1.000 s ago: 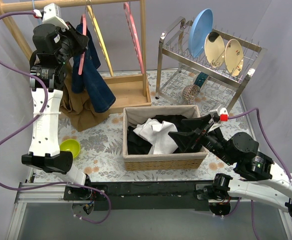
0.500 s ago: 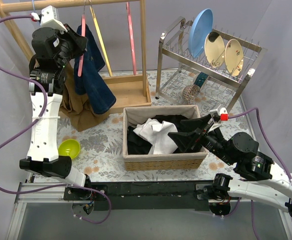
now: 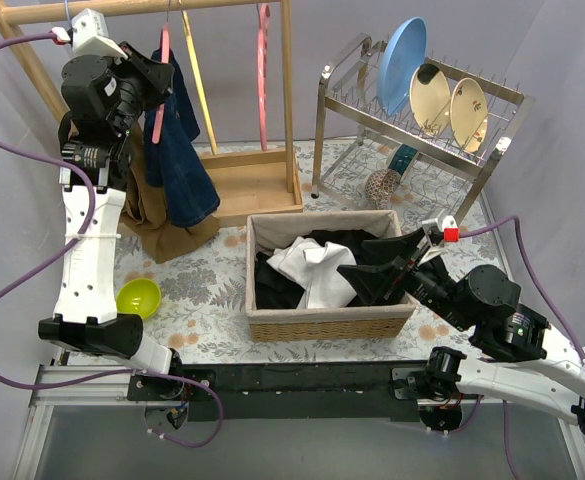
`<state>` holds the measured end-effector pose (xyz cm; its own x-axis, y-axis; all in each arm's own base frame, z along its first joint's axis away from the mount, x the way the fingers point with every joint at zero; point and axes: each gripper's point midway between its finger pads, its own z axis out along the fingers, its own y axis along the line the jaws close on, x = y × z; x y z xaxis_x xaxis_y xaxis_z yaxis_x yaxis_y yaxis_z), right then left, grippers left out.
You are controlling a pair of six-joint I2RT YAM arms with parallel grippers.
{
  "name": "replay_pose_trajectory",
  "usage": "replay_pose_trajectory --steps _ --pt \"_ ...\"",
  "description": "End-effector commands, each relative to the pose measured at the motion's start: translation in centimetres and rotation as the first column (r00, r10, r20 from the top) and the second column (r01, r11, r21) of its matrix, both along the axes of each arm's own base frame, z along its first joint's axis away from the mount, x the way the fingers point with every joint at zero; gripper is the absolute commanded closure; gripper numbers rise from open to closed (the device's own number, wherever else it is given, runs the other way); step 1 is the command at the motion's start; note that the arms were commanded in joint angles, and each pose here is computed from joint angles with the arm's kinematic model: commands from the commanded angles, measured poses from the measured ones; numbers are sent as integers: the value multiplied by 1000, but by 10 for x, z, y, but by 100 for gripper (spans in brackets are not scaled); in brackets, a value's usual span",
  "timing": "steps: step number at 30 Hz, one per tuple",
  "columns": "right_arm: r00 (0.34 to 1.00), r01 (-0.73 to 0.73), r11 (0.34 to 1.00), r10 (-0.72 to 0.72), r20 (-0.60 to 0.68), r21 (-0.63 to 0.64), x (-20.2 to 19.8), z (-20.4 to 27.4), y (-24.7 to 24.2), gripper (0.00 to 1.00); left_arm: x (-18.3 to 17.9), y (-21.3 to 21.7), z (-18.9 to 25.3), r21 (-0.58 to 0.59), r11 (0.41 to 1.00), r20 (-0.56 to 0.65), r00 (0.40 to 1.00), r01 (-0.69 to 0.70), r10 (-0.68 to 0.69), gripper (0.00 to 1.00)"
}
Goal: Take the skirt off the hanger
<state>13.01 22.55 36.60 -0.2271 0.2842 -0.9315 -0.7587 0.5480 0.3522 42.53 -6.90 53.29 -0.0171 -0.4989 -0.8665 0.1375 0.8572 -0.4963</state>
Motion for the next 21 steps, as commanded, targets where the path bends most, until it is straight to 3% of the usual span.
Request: replay_pose_trajectory --steps 1,9,21 --pt "1000 7 998 -9 27 69 -1 24 -6 8 -44 1 89 -32 999 307 951 24 -13 100" --pt "999 16 997 -18 32 73 -1 24 -10 8 -67 2 109 -87 995 390 921 48 -10 100" --pt "999 -22 999 21 39 30 -3 26 0 8 -83 15 111 -149 989 368 928 0 56 100"
